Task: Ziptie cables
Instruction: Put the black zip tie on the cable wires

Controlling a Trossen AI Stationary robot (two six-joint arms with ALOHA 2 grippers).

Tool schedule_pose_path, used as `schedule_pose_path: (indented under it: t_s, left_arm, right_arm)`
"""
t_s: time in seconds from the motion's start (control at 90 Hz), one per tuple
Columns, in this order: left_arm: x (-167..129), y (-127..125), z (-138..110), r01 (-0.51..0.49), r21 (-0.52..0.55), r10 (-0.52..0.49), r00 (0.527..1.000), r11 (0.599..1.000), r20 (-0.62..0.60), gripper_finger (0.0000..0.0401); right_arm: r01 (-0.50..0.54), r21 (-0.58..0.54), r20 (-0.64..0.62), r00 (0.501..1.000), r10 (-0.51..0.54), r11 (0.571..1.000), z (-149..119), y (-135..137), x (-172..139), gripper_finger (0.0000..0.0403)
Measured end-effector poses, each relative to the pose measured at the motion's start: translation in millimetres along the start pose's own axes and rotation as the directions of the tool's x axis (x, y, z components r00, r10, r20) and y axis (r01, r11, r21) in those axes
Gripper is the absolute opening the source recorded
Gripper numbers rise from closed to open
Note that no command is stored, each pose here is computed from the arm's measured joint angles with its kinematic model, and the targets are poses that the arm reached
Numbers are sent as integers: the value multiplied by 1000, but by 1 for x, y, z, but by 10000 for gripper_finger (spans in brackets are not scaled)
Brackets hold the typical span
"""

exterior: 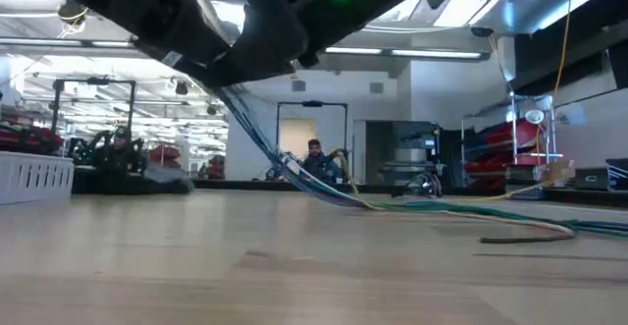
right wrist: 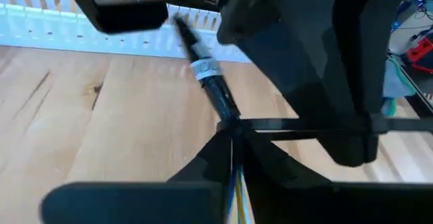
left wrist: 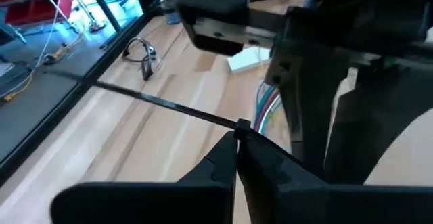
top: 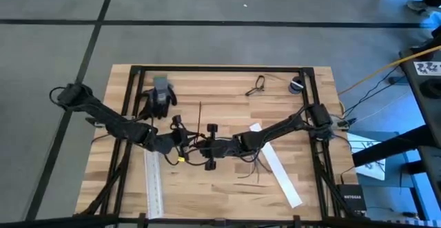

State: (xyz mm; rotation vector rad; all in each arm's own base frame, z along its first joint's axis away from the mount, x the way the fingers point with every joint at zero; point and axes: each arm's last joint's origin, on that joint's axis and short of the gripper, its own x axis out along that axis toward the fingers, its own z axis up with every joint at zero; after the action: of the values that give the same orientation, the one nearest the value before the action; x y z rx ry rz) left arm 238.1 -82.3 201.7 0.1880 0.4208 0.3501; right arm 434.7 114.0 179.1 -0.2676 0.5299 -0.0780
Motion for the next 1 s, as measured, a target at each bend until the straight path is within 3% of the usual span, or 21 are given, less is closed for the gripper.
schedule_pose_path:
  t_s: [0.2, 0.344, 0.544, 0.678, 0.856, 1.0]
  left_arm:
    - [0, 0, 0, -4, -5, 4, 1000, 1000, 3, 0]
    - [0, 0, 0, -2, 4, 2, 1000, 1000, -1, 0]
    - [0, 0, 0, 1, -2, -1, 1000, 1000, -1, 0]
    - [0, 0, 0, 4, -8, -4, 1000, 1000, -2, 0]
    - [0, 0, 0, 4, -13, -4, 1000, 1000, 0, 0]
    - [0, 0, 0, 4, -15, -4, 1000, 1000, 0, 0]
  right_arm:
    - [37, -46, -61, 997, -40, 998, -1, -3, -7, 138]
    - [49, -63, -95, 994, -55, 997, 9, -12, -26, 173]
    - [28, -70, -39, 999, -31, 997, 20, -1, -38, 181]
    - [13, -114, 14, 1000, -11, 993, 14, 20, -28, 182]
    - [173, -155, 66, 984, -165, 973, 5, 25, -9, 182]
    - [224, -185, 81, 974, -212, 957, 0, 25, 1, 182]
